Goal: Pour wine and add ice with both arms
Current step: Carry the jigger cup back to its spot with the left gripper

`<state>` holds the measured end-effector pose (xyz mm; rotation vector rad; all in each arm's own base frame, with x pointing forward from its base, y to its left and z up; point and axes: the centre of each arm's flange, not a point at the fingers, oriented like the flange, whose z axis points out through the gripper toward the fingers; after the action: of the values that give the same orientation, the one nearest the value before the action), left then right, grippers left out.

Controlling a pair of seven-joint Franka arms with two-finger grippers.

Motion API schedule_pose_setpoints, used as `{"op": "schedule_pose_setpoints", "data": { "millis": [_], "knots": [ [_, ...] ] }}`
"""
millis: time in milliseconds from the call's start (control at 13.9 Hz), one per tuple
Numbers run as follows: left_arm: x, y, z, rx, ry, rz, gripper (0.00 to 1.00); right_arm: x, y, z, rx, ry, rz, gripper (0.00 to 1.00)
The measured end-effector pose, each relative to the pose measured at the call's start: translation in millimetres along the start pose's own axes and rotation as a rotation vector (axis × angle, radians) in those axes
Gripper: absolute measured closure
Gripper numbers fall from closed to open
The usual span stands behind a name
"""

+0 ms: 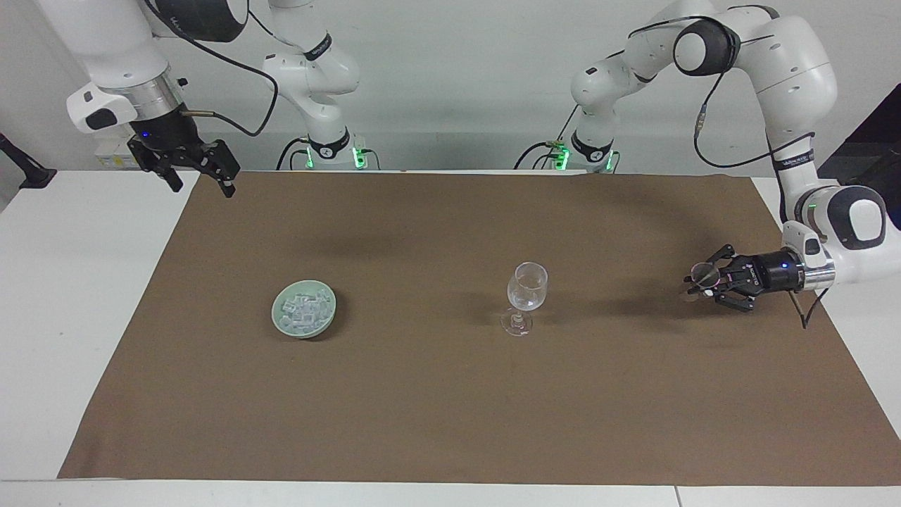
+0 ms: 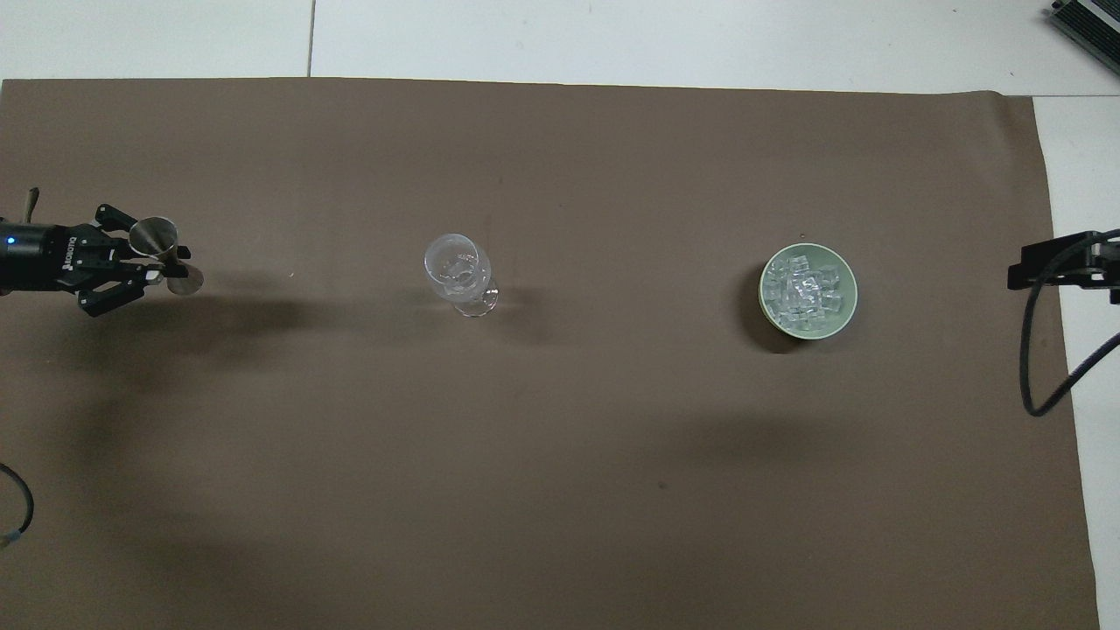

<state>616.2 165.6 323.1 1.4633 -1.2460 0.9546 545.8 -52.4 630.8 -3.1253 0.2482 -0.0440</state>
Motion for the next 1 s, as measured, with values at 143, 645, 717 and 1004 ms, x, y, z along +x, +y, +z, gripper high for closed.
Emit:
{"op": "schedule_pose_setpoints", "data": {
  "millis": [143, 645, 717, 1004],
  "knots": [
    [-31, 9, -24, 0.019, 0.044, 0.033, 0.79, -1, 1, 0, 0.0, -0.005, 0.002, 0.0],
    [-108, 8, -16, 0.022, 0.154, 0.06, 0.79, -1, 1, 0, 0.0, -0.005, 0.002, 0.0],
    [-113, 8, -13, 0.02, 0.16, 0.06, 0.79, -1, 1, 0, 0.0, -0.005, 0.002, 0.0],
    [-125, 8, -8, 0.017, 0.171, 0.074, 0.79, -1, 0, 0, 0.0, -0.003, 0.0, 0.0]
  ]
}}
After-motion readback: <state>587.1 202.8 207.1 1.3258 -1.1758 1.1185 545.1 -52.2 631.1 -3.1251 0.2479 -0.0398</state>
